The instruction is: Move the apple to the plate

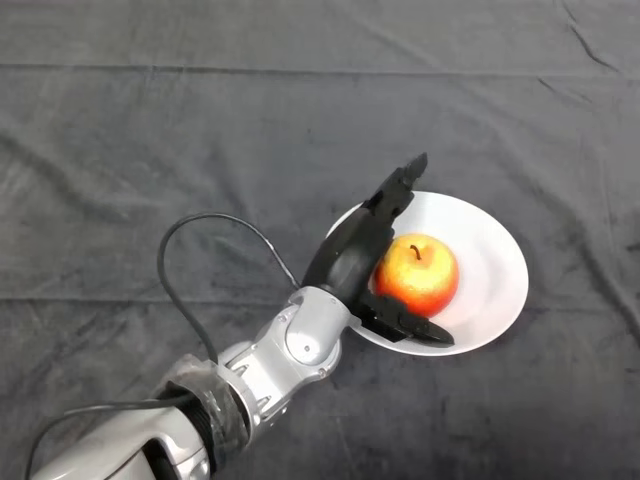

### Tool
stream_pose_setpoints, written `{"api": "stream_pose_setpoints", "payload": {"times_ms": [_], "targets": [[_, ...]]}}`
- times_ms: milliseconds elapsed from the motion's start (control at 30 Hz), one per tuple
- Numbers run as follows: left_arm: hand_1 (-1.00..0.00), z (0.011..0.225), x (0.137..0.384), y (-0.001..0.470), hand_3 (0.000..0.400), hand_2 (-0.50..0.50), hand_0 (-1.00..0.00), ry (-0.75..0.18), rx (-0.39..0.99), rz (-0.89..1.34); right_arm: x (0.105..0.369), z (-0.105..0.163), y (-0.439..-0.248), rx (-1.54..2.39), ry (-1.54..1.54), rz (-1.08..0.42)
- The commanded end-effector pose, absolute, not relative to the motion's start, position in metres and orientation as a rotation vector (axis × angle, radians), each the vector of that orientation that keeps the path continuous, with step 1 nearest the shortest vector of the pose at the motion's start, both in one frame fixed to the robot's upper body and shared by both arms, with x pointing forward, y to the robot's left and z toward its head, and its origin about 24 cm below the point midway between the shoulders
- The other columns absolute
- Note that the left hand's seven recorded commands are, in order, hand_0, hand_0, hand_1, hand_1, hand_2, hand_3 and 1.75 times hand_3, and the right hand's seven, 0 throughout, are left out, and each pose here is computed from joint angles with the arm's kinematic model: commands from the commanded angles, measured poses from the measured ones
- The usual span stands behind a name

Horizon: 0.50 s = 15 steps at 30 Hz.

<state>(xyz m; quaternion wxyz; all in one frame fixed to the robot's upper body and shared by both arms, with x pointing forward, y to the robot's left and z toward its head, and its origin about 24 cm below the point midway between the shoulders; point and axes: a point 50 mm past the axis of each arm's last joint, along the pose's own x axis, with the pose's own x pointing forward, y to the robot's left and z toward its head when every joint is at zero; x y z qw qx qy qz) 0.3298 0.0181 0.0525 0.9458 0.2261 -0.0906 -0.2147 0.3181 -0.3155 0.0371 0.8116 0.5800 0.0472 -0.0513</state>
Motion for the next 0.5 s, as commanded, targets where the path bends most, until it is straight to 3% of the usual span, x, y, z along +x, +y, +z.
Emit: {"api": "stream_pose_setpoints", "payload": {"times_ms": [33,500], "targets": [[0.00,0.072,0.342,0.021,0.000,0.00,0.00,-0.249,0.481,-0.436,0.326,0.060,-0.326,1.236,0.011,-0.090],[0.00,0.096,0.354,0.091,0.000,0.00,0.00,-0.335,0.392,-0.276,0.326,0.060,-0.326,1.236,0.011,-0.090]]}}
